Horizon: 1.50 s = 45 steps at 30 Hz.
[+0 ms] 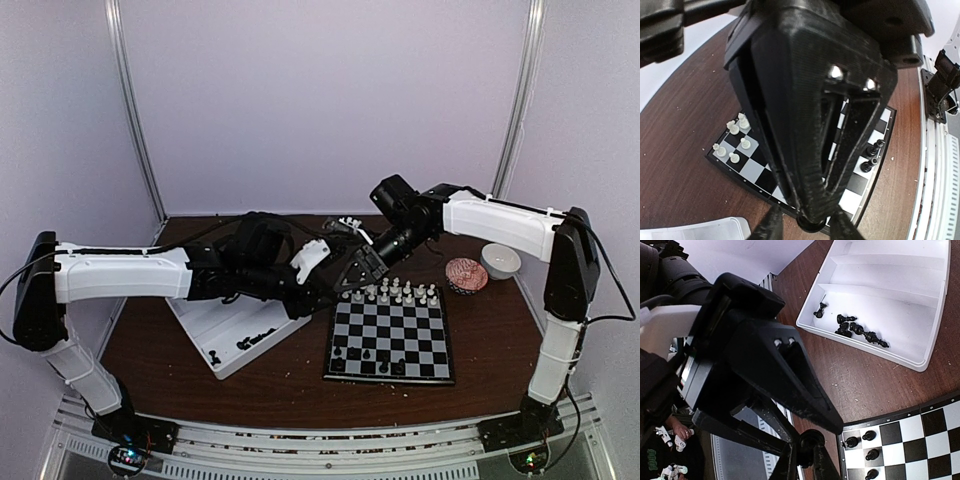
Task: Set up the chess pieces on the board
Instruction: Pass from the left arm to the right, then place the rook at a8.
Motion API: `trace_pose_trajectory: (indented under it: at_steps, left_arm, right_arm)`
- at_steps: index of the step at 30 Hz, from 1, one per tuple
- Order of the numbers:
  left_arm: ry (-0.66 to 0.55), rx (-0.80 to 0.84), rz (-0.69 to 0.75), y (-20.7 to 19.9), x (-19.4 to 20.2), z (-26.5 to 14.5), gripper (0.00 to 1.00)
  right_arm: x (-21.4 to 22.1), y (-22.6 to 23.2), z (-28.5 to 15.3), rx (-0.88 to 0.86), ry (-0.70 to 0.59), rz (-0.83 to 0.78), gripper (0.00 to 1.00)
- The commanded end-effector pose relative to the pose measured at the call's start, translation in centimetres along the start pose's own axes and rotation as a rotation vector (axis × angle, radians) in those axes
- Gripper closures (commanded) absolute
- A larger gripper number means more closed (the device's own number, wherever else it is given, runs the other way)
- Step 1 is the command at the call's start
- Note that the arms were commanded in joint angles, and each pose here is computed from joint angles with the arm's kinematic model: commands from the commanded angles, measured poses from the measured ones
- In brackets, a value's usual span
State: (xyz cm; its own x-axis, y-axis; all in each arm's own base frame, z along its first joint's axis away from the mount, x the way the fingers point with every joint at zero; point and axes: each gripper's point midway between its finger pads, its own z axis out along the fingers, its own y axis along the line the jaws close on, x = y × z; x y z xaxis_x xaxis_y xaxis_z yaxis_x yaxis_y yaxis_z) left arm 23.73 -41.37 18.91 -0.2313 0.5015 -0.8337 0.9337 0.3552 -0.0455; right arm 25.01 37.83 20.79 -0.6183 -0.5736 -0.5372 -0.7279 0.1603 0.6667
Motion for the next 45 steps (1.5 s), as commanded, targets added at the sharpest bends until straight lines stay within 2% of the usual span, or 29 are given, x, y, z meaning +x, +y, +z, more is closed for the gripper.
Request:
trace_pose_trajectory:
  at_steps: [1,6,10,13,19,23,28,45]
  left_arm:
    - [-0.035,-0.04,-0.007,0.6,-0.4,-0.2,0.64]
    - [-0.061,-0.068,0.002,0.7,0.4,-1.7,0.57]
    - [-0.054,-0.115,-0.002,1.7,1.0,-2.2,0.57]
    - [-0.038,-0.15,-0.018,3.1,1.4,-2.2,0.57]
    - [-0.035,-0.21,-0.044,5.6,1.6,-2.6,0.58]
    - [-0.027,-0.237,-0.055,6.7,1.9,-3.0,0.58]
    - [-0.022,-0.253,-0.062,7.1,2.0,-3.5,0.58]
    - [0.0,-0.292,-0.082,7.9,3.4,-4.1,0.59]
  right_arm:
    - [0.2,-0.8,-1.2,0.064,-0.011,-0.047,0.96]
    - [2.5,-2.4,-4.5,0.22,-0.001,-0.115,0.96]
    - [6.9,-3.4,-6.8,0.405,0.08,-0.235,0.95]
    - [11.1,-3.5,-7.8,0.482,0.16,-0.31,0.95]
    - [20.1,-3.6,-7.9,0.48,0.37,-0.381,0.94]
    - [23.6,-3.5,-7.7,0.457,0.438,-0.409,0.94]
    - [25.1,-4.8,-7.7,0.48,0.497,-0.437,0.93]
    - [25.6,-6.9,-6.3,0.468,0.515,-0.419,0.91]
